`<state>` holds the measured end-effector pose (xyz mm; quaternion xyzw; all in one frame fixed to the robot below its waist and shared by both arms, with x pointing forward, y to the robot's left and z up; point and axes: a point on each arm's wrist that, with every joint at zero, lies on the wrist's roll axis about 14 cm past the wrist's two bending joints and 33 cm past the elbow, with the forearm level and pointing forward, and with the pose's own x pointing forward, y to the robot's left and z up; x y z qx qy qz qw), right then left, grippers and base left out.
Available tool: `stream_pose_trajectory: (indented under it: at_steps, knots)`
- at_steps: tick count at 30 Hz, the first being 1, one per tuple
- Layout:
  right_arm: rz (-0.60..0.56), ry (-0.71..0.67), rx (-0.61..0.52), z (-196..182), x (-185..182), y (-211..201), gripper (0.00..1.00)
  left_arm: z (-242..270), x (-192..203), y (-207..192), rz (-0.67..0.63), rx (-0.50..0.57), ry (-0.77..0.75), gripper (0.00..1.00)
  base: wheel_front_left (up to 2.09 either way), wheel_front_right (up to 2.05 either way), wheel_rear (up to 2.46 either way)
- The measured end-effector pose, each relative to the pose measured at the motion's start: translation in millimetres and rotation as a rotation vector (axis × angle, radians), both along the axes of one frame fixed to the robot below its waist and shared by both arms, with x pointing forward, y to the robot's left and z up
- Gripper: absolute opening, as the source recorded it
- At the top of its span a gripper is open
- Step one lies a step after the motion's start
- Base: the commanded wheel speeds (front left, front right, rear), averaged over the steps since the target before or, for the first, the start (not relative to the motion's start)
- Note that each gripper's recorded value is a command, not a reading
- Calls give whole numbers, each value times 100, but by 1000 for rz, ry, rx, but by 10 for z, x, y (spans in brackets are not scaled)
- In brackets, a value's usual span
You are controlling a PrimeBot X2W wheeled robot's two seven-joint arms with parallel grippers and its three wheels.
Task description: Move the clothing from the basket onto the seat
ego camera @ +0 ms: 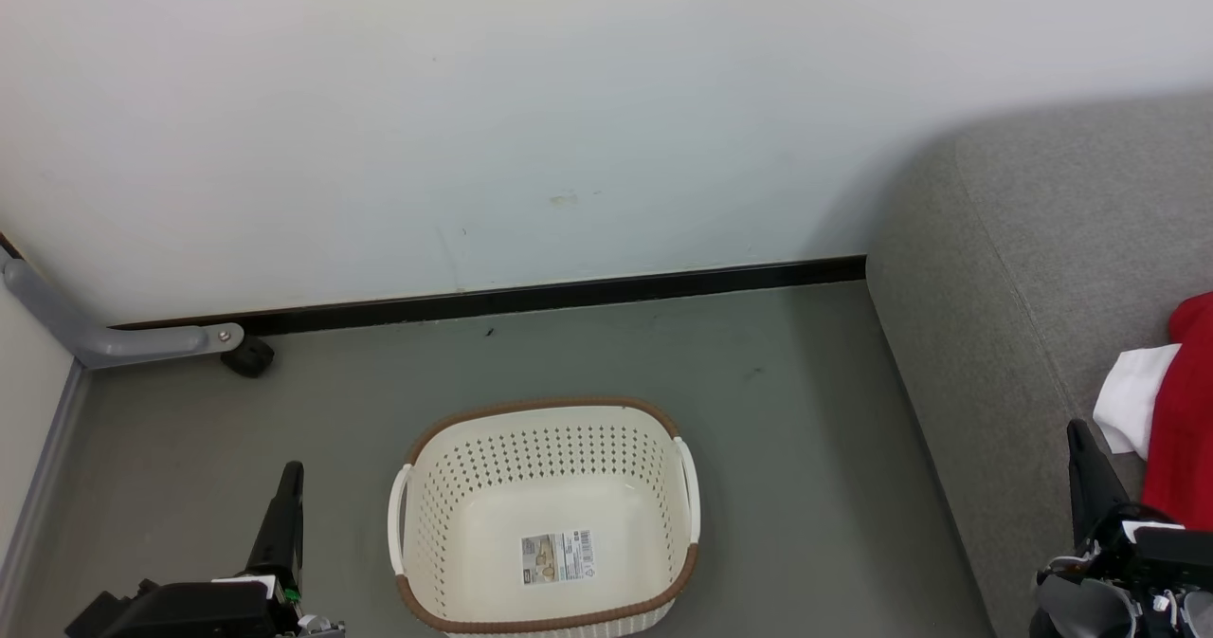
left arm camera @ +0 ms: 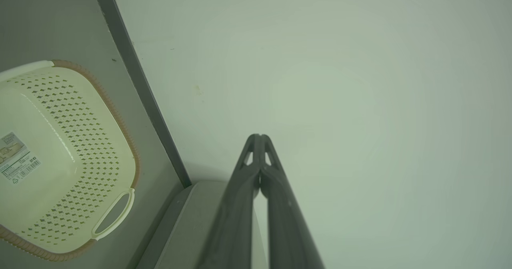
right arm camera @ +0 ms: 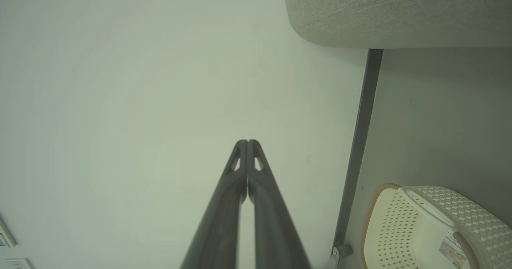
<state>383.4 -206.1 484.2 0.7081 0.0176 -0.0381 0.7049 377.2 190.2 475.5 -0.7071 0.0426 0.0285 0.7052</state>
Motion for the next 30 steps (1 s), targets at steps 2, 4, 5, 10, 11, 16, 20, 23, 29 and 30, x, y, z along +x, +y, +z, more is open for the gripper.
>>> stream_pose_trajectory:
  at_steps: [2, 4, 5, 10, 11, 16, 20, 23, 29, 30]
  knots:
    - [0, 0, 0, 0, 0, 0, 0, 0, 0, 0, 0, 0, 0, 0, 0, 0, 0]
    - [0, 0, 0, 0, 0, 0, 0, 0, 0, 0, 0, 0, 0, 0, 0, 0, 0]
    - [0, 0, 0, 1, 0, 0, 0, 1, 0, 0, 0, 0, 0, 0, 0, 0, 0]
    - [0, 0, 0, 0, 0, 0, 0, 0, 0, 0, 0, 0, 0, 0, 0, 0, 0]
    - [0, 0, 0, 0, 0, 0, 0, 0, 0, 0, 0, 0, 0, 0, 0, 0, 0]
    - [0, 0, 0, 0, 0, 0, 0, 0, 0, 0, 0, 0, 0, 0, 0, 0, 0]
    - [0, 0, 0, 0, 0, 0, 0, 1, 0, 0, 0, 0, 0, 0, 0, 0, 0]
    - [0, 0, 0, 0, 0, 0, 0, 1, 0, 0, 0, 0, 0, 0, 0, 0, 0]
    - [0, 0, 0, 0, 0, 0, 0, 1, 0, 0, 0, 0, 0, 0, 0, 0, 0]
    - [0, 0, 0, 0, 0, 0, 0, 1, 0, 0, 0, 0, 0, 0, 0, 0, 0]
